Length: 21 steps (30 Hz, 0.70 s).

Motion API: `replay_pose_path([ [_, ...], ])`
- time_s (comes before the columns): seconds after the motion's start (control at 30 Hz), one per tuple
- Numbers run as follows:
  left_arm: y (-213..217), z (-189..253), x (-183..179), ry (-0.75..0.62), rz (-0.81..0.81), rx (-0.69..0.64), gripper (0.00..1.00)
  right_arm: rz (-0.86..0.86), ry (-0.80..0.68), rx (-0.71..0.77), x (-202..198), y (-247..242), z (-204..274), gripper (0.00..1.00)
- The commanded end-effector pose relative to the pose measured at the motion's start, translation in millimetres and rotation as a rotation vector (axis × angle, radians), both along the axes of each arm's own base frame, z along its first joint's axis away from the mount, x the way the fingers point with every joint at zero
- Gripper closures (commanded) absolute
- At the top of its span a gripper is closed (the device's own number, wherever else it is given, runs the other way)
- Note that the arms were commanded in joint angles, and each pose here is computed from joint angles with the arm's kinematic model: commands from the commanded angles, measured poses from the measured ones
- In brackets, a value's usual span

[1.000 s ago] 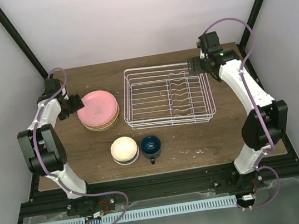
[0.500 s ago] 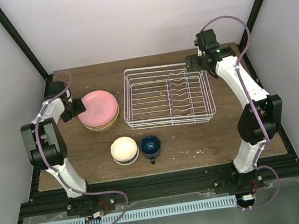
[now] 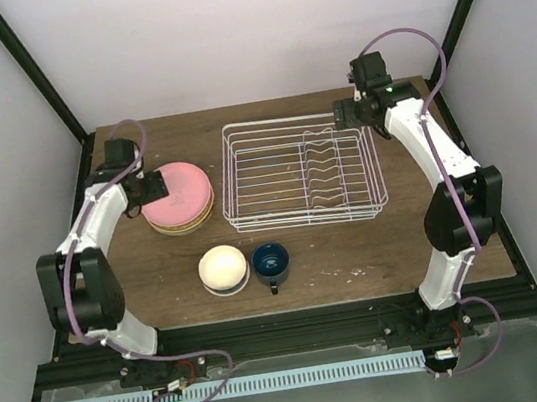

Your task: Load the mixed dishes into the dish rack

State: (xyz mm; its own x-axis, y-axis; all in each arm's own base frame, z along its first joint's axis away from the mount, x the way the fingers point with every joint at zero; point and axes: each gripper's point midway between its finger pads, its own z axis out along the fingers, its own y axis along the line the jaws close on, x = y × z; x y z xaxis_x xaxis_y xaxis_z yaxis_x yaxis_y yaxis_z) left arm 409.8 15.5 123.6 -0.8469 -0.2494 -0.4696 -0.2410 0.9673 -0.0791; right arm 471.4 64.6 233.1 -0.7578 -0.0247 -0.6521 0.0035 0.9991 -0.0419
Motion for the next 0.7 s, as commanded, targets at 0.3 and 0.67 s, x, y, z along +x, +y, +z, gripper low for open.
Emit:
replay_pose_path([
  [0.3,-86,22,-140,0.195,-0.263,-0.046,0.17,0.031,0.007,-0.017,11,8,1,0.00],
  [0.67,-121,6,-201,0.341,-0.355,-0.131,0.20,0.035,0.009,-0.023,1,6,-4,0.00],
])
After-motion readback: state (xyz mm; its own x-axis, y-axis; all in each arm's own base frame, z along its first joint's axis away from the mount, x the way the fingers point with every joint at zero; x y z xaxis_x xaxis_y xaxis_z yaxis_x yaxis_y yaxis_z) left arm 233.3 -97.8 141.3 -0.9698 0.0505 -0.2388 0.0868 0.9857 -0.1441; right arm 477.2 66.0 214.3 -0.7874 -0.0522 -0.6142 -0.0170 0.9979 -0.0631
